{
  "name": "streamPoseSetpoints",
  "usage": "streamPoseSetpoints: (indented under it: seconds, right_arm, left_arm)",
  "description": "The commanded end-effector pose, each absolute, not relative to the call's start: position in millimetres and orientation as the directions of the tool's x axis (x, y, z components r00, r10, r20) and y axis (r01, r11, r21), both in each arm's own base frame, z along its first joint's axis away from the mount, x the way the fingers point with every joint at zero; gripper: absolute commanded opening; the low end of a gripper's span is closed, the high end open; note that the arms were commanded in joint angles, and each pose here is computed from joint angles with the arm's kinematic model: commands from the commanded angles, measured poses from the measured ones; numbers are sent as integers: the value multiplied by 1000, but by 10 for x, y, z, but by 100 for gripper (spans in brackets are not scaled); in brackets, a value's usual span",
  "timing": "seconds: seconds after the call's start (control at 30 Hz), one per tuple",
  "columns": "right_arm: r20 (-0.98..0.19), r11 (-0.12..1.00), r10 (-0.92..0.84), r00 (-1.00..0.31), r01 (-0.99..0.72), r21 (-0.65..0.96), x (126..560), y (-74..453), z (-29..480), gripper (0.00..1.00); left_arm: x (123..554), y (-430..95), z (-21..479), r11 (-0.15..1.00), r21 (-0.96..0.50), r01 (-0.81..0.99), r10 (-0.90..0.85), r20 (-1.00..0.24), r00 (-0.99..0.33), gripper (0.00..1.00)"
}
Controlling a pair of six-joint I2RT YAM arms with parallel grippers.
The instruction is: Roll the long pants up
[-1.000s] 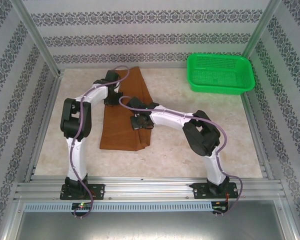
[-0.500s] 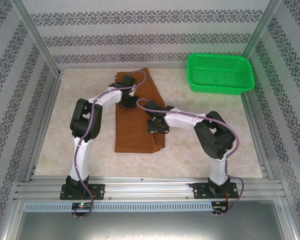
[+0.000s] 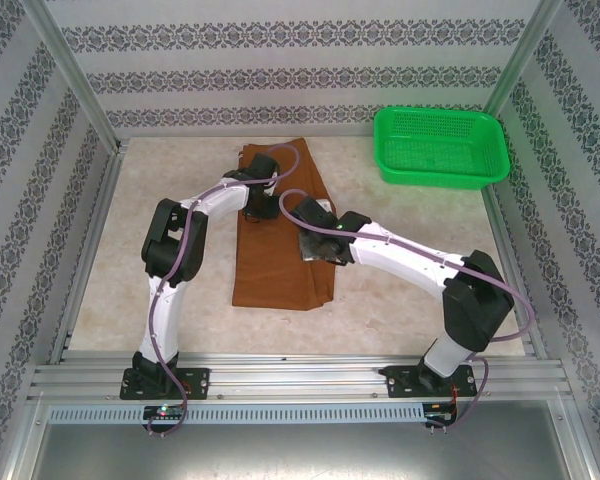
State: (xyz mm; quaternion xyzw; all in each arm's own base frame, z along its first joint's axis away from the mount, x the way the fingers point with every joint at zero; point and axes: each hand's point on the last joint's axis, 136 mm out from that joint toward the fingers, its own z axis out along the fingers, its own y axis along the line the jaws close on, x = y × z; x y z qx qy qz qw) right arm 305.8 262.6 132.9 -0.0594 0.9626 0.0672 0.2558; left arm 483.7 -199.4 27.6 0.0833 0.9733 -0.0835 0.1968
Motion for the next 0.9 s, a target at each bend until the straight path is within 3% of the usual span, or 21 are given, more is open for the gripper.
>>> streamPoseSetpoints:
  seconds: [0.0, 0.3, 0.63, 0.8, 0.87]
  right_arm:
    - [-442, 976, -145, -885, -202, 83, 2948, 2747, 1164, 1]
    - [-286, 971, -201, -937, -230, 70, 2736, 2908, 511, 0]
    - [-137, 990, -87, -987, -71, -120, 2620, 2088, 86, 0]
    - [-167, 981, -62, -984, -29, -193, 2639, 1865, 181, 0]
    - [-229, 981, -66, -971, -21, -191, 2722, 1865, 346, 0]
  left_arm:
    - [4531, -1957, 73, 976, -132, 174, 129, -295, -947, 0]
    - [4519, -1968, 43, 974, -139, 177, 131, -293, -947, 0]
    - [4486, -1933, -34, 976, -119, 184, 146, -272, -951, 0]
    - [4489, -1834, 48, 984, -72, 165, 137, -294, -946, 0]
    - [4505, -1760, 274, 987, -50, 150, 122, -367, -922, 29]
